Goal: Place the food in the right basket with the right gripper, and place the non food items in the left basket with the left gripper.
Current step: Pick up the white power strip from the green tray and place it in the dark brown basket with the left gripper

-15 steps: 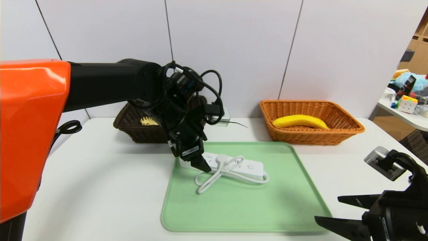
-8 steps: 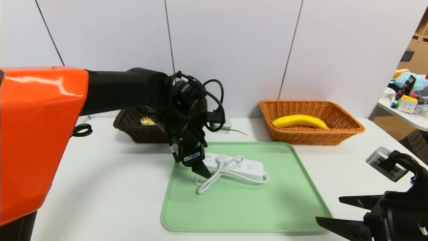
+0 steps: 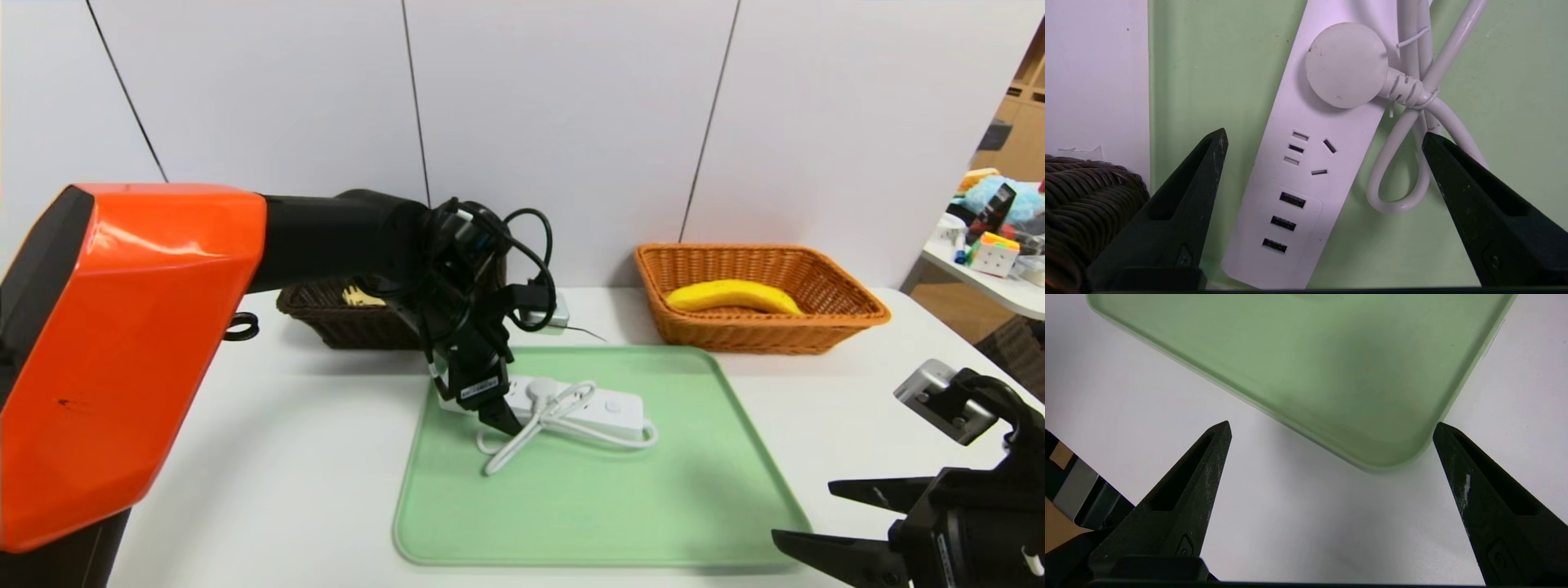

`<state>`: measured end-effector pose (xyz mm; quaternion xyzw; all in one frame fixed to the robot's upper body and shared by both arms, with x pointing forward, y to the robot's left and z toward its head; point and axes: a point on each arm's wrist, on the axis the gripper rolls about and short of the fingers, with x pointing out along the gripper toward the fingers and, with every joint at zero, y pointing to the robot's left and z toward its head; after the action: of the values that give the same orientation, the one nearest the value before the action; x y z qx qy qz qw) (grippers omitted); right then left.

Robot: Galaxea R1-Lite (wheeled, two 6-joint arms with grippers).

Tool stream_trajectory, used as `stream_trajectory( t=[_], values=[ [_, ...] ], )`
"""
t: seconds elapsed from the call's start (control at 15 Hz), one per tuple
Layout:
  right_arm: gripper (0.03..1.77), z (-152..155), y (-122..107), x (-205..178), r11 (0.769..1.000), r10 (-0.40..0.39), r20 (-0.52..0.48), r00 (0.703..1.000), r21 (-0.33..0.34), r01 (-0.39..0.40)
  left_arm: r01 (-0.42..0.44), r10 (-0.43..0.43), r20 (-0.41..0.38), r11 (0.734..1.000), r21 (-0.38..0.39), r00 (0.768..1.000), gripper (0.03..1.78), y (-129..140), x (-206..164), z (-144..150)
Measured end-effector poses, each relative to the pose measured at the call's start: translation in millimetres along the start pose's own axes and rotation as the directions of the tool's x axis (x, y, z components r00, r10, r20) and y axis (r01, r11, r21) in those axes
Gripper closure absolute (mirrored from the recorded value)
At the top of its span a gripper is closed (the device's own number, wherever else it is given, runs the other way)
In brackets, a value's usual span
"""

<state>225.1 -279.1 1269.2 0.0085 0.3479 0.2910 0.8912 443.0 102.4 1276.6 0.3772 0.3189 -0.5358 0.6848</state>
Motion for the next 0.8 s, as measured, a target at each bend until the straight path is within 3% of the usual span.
stream_trajectory(
  t=[0.4, 0.8],
  values=[
    [0.10, 0, 0, 0, 1.000, 0.000, -0.001, 1.000, 0.000, 0.000, 0.012, -0.012, 0.001, 1.000, 0.000, 1.000, 0.12, 2, 7, -1],
    [0.10, -1, 0, -2, 1.000, 0.001, 0.006, 1.000, -0.001, -0.001, 0.022, -0.027, 0.092, 0.998, 0.053, 0.995, 0.12, 8, 17, 2]
  ],
)
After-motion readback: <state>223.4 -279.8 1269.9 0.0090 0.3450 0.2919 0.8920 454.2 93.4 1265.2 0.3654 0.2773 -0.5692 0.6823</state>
